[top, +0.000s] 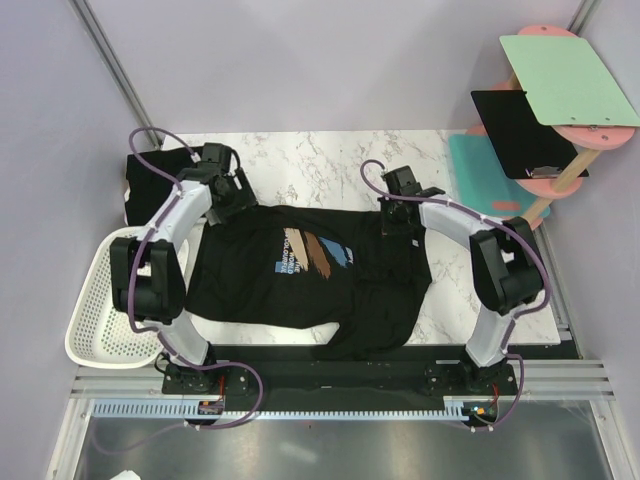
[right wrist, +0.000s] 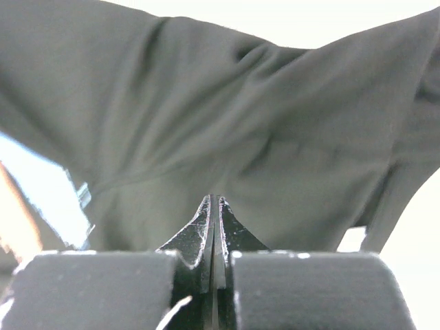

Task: Fold and stack the t-shirts
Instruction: Fold the flattened tshirt in 1/3 of the way

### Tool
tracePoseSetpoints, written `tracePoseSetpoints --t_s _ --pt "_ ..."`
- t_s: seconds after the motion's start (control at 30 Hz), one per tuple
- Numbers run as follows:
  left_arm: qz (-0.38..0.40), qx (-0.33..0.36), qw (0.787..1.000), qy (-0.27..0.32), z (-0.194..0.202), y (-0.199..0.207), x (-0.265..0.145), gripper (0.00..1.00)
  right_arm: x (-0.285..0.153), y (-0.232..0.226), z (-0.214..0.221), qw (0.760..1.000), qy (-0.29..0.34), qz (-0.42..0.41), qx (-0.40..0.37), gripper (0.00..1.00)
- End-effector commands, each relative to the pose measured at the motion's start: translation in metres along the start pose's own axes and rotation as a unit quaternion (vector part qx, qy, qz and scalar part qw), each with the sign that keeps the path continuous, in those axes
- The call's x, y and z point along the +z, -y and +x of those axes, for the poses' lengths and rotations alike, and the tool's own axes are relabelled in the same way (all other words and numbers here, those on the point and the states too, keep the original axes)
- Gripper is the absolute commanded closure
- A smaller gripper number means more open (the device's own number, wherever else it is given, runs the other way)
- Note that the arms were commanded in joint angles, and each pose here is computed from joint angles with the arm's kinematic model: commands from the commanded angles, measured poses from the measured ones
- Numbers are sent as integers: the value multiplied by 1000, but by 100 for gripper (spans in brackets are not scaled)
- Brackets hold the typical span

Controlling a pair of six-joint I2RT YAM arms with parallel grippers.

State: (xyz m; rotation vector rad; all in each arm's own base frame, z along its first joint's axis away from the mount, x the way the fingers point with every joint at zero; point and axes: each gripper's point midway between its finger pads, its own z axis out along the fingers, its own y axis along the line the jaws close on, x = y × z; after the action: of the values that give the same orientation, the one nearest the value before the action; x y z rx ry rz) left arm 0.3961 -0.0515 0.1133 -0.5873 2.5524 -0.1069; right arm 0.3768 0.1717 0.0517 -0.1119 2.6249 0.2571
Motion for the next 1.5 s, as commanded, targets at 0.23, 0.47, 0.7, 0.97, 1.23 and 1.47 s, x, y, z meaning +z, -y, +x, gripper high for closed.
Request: tracePoseSetpoints --t_s 0.23,0.47,0.7,0.97,1.23,1.47 --pt "11 48 999 -7 -5 36 26 98 51 24 -33 998 16 42 31 100" --pt "-18 59 997 -34 3 31 58 98 69 67 -45 994 11 73 80 100" --pt "-28 58 997 -38 -6 39 81 98 74 116 -66 987 25 93 128 100" --pt "-10 60 998 -1 -33 53 62 98 82 140 -94 984 45 102 139 100" --pt "-15 50 999 3 -26 43 46 83 86 138 -102 986 44 85 140 100" --pt "-21 18 999 36 -15 26 35 45 87 136 -98 987 41 74 139 100"
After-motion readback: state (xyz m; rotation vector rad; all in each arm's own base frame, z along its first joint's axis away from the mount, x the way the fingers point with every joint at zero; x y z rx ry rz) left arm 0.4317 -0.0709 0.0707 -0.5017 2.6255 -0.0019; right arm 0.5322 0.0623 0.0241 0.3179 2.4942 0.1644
